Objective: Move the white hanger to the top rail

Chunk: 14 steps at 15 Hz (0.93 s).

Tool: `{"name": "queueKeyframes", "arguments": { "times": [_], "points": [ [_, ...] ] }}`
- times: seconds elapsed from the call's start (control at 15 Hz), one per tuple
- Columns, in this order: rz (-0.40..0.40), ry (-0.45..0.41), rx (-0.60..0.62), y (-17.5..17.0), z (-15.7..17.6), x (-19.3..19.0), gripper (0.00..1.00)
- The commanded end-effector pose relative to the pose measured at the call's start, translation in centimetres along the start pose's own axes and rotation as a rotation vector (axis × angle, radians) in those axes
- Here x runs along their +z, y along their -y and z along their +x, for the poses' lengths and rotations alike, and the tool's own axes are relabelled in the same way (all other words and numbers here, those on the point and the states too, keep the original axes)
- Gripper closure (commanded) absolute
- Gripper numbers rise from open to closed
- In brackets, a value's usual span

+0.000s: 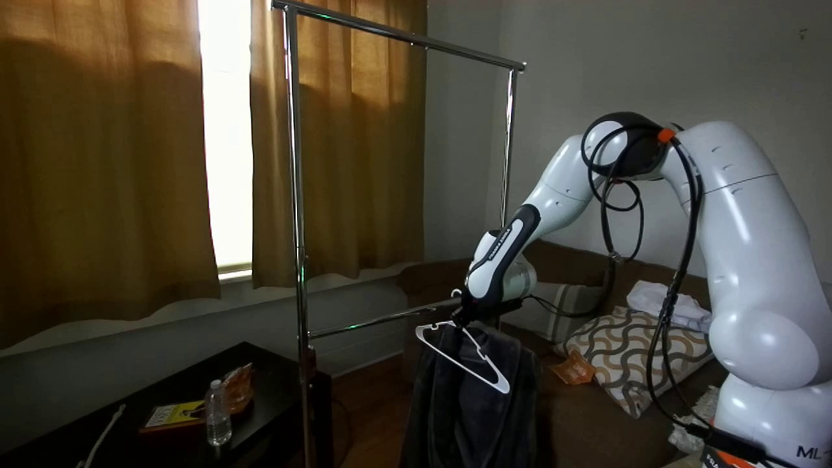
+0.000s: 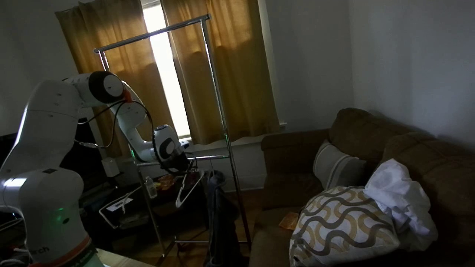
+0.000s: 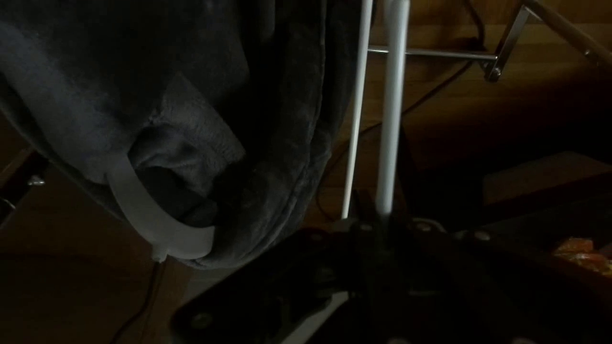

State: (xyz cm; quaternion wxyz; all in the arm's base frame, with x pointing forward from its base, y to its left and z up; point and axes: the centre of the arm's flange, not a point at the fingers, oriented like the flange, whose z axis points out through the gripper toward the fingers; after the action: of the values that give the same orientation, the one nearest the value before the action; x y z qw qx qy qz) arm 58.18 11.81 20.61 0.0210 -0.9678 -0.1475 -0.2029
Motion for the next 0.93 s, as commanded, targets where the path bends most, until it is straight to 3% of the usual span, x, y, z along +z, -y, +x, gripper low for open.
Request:
{"name": "queueKeyframes", "arguments": {
  "times": [0.0,0.6,0.87],
  "points": [
    [-0.008,0.074,-0.052,0.5,-2.1,-5.0,0.98],
    [-0.03,0.248,-0.112,1.1,-1.8,-15.6,0.98],
    [-0.011,0.274,-0.161,1.6,-0.8,-20.6,0.98]
  ]
}}
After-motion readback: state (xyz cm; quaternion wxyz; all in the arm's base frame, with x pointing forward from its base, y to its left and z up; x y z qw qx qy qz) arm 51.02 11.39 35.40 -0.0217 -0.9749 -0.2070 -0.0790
